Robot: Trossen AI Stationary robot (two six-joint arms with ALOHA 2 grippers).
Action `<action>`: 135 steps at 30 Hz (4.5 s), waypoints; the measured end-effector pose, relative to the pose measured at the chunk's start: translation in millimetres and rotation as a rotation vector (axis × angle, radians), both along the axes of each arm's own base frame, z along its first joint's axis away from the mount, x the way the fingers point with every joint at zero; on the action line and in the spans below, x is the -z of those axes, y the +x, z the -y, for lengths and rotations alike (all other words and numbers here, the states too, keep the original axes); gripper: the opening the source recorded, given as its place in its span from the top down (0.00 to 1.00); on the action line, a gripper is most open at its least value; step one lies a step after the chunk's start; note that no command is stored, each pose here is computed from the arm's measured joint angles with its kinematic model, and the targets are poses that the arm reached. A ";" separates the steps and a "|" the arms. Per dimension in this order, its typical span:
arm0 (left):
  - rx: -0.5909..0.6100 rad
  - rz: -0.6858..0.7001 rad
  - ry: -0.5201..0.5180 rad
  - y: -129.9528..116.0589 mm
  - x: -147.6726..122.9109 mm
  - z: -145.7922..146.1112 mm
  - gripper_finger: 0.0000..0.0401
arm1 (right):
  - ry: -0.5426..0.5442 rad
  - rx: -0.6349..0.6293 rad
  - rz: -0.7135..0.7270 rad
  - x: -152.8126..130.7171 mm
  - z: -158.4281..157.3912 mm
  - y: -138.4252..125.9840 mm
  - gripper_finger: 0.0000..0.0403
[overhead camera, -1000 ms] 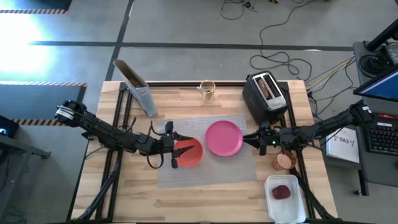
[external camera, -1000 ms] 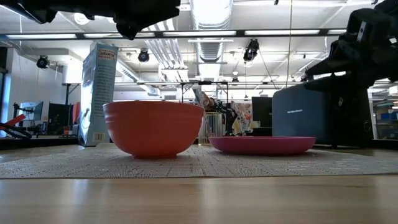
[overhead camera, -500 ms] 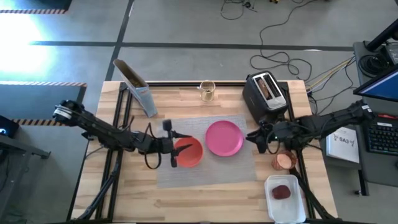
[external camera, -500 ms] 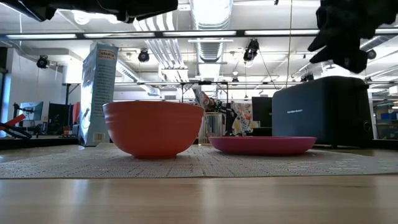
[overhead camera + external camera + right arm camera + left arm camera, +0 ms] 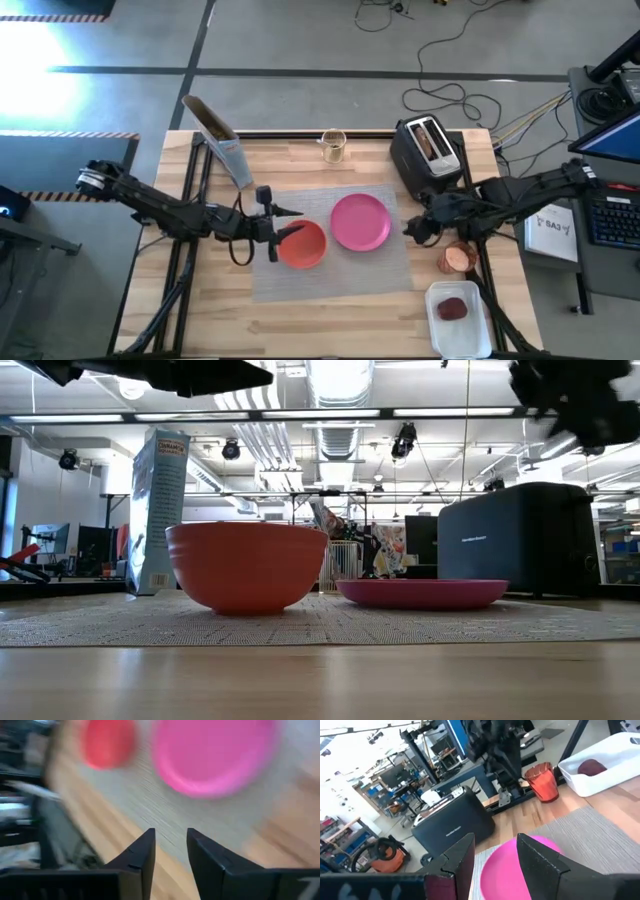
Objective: Arrange a breakfast setting
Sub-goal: Put the orange cup of milk on the gray table mat
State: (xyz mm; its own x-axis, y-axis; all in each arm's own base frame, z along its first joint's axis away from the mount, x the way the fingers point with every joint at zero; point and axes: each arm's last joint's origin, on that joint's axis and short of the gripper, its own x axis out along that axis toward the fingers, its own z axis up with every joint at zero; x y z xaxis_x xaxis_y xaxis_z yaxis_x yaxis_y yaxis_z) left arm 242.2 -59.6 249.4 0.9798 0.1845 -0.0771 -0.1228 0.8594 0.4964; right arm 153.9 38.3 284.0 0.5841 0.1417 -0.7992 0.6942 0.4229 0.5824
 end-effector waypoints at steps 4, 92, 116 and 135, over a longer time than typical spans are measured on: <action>-0.010 -0.013 0.002 -2.4 3.9 -3.4 0.67 | 0.086 0.060 -0.273 -2.6 -1.0 -8.0 0.68; 0.020 -0.033 -0.017 -3.5 7.7 -7.3 0.67 | 0.071 -0.111 -0.520 23.7 -39.8 29.5 0.98; 0.022 -0.042 -0.011 -2.3 9.6 -7.0 0.67 | -0.172 -0.428 -0.781 2.1 8.2 118.4 0.98; -0.052 -0.139 -0.021 -8.0 17.2 -8.9 0.67 | -0.372 -0.674 -0.728 18.7 66.6 185.6 0.98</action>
State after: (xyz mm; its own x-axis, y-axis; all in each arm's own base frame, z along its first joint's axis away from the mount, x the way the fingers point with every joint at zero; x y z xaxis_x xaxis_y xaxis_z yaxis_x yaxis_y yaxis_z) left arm 234.2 -50.7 232.2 0.9486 0.2312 -0.2160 -0.0981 0.8640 0.4939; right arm 339.5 -28.3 265.3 -0.1612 -0.0673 -0.9846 0.3791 0.9169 -0.1248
